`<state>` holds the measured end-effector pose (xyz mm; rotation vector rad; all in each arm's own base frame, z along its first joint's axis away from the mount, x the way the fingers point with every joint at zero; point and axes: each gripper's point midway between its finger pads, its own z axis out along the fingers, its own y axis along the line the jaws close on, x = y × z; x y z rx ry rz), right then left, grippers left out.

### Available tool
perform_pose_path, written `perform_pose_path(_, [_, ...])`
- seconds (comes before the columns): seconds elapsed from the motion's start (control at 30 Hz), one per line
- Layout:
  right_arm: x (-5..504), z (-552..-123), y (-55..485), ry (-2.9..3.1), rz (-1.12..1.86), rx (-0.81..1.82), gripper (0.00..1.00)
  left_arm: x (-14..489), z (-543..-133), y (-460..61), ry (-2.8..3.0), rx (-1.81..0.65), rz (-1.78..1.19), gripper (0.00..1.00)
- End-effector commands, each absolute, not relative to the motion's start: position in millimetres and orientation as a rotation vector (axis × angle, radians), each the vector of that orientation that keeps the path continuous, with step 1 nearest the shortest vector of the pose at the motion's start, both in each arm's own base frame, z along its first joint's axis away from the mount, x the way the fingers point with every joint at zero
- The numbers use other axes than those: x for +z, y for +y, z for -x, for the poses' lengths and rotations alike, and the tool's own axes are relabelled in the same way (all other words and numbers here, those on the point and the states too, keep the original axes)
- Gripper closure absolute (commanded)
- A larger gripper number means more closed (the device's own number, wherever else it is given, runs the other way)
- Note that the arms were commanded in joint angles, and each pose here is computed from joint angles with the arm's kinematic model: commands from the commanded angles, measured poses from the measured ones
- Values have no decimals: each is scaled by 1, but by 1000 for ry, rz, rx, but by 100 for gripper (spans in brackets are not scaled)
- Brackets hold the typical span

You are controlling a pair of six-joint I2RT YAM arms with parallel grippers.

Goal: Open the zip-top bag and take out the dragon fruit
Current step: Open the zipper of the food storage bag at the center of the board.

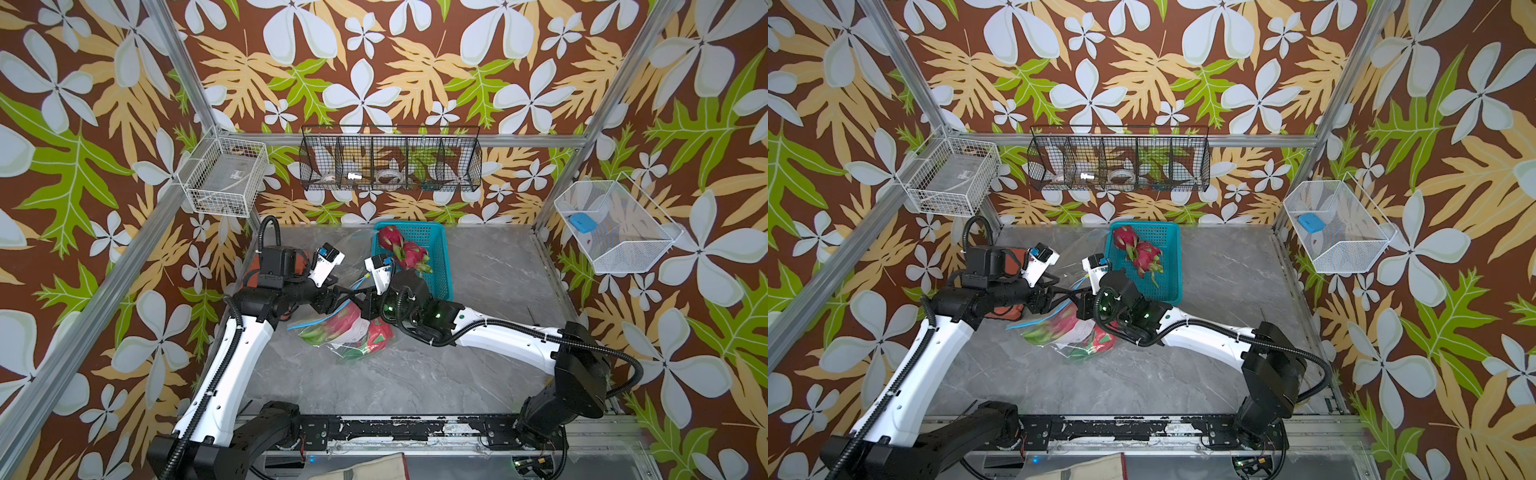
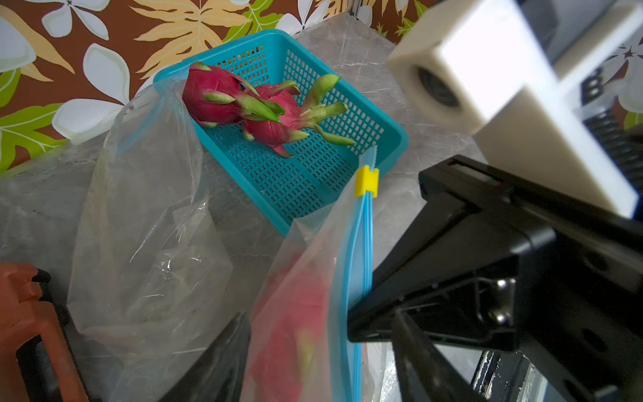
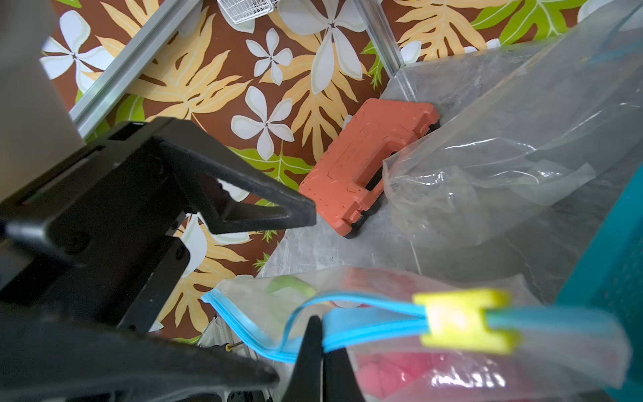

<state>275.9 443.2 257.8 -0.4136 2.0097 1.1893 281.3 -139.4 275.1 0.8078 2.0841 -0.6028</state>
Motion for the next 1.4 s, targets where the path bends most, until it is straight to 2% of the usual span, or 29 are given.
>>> perform_pose_path(0.0, [264,-277,440,1981,415,1170,100,271,-274,-137,2087,-569,-856,49])
perform_pose_path(0.07, [265,-277,438,1977,412,1169,100,261,-273,-130,2105,-508,-866,59])
perform_pose_path(0.13, [267,-277,437,1972,410,1171,100,250,-270,-126,2126,-477,-878,62])
perform_pose_path(0.27, [270,-273,439,1963,424,1173,100,238,-272,-123,2158,-465,-863,65])
perform_pose_path(0.47, [272,-269,443,1961,458,1161,100,247,-279,-127,2145,-500,-826,66])
perform_pose_path(0.5, [272,-268,443,1959,461,1163,100,248,-280,-127,2140,-497,-826,70])
perform_pose_path(0.63, [272,-267,444,1966,482,1153,100,248,-287,-119,2138,-419,-809,95])
perform_pose_path(0.7, [272,-267,442,1972,496,1129,100,250,-292,-109,2123,-316,-818,100])
perform_pose_path(0.93, [256,-262,430,2034,540,1048,100,274,-311,-67,1994,144,-908,100])
perform_pose_path(1.1, [257,-257,422,2026,562,1028,100,328,-323,-48,1851,397,-953,100])
perform_pose_path(1.27, [278,-258,429,1976,585,1059,100,379,-319,-36,1781,529,-946,100])
perform_pose_path(1.37, [287,-263,438,1952,605,1093,100,393,-308,-36,1784,517,-952,100])
